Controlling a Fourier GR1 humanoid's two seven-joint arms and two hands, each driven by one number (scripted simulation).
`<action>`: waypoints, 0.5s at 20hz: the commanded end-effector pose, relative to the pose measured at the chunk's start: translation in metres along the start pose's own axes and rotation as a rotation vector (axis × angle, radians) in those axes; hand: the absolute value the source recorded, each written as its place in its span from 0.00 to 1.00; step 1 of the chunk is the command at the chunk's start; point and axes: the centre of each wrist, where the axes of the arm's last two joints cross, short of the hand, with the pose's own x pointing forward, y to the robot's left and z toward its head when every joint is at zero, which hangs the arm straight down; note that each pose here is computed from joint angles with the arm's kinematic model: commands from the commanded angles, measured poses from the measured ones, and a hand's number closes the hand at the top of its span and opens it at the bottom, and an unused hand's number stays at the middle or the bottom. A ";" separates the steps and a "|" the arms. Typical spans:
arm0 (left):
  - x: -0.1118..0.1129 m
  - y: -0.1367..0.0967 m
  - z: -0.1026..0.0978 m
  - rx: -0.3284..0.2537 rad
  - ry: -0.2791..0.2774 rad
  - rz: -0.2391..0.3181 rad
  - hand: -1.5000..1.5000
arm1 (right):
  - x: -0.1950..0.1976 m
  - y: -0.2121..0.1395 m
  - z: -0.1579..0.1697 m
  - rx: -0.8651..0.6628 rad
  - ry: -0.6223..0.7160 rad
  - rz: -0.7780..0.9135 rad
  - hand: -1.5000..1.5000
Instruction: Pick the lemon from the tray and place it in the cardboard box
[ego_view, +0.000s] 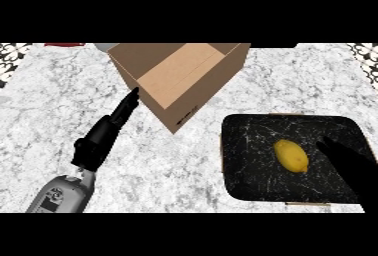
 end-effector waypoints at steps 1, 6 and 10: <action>-0.005 0.001 0.000 0.006 0.016 0.004 0.50 | 0.020 0.007 -0.012 0.010 -0.012 -0.064 0.00; 0.013 0.014 0.005 -0.001 -0.007 -0.010 0.50 | 0.020 0.027 -0.028 0.042 0.023 -0.012 0.00; -0.005 -0.003 0.006 0.002 0.006 -0.013 0.50 | 0.001 0.031 -0.041 0.079 0.075 -0.018 0.00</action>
